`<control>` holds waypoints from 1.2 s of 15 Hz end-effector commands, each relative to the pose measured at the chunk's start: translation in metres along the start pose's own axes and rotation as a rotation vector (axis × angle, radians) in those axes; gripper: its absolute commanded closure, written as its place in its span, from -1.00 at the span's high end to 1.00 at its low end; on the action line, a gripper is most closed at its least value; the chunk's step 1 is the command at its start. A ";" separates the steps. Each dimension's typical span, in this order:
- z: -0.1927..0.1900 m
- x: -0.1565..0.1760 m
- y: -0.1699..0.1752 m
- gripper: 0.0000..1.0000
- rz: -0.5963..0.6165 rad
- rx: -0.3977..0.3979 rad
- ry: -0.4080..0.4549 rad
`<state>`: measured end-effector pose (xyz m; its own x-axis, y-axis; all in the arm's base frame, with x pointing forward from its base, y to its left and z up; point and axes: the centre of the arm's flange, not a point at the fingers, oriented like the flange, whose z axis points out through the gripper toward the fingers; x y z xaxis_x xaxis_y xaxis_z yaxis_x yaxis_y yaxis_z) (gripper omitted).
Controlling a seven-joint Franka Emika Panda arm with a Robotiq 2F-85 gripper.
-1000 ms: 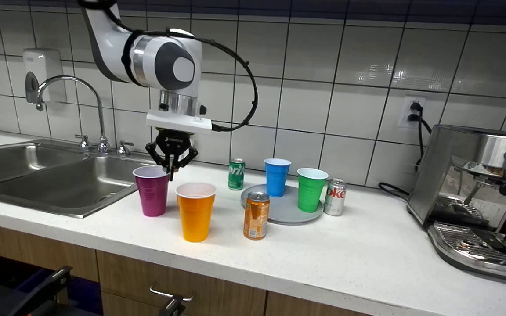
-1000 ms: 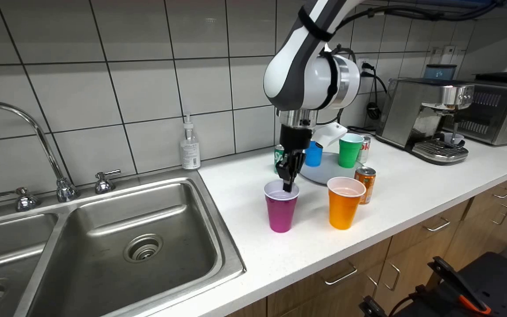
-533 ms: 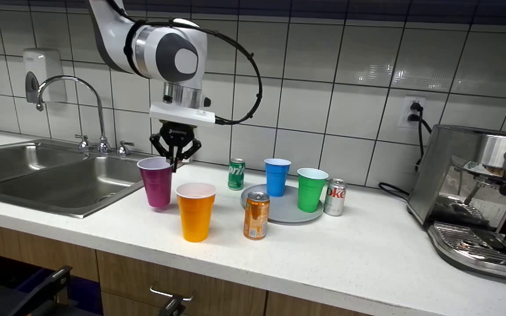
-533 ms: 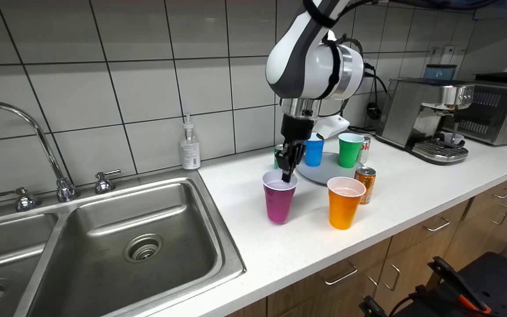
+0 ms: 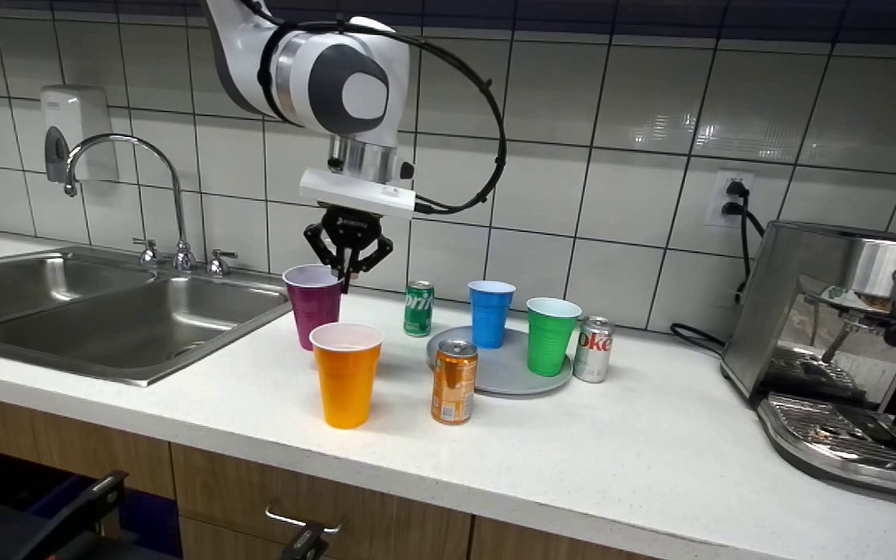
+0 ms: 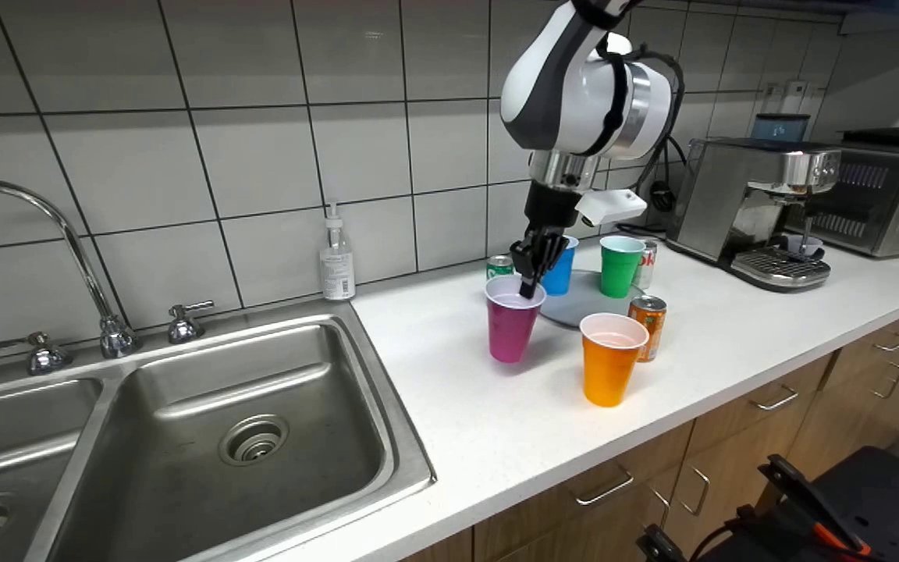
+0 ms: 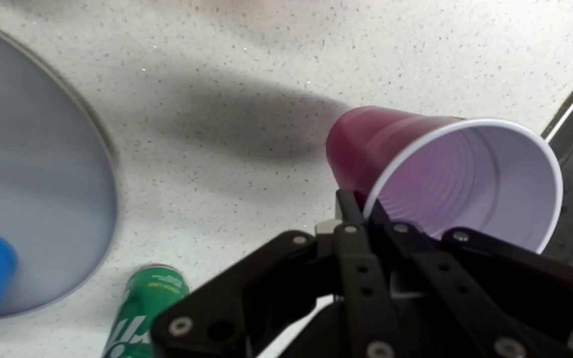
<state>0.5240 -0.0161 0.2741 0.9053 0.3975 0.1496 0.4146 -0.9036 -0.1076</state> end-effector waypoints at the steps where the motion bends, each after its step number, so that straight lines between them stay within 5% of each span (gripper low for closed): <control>1: -0.013 -0.003 0.026 -0.98 0.069 0.004 0.028; 18: -0.039 0.001 0.120 -0.98 0.428 -0.085 0.075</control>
<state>0.5507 -0.1217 0.3024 0.9790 0.0381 0.2003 0.0577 -0.9940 -0.0931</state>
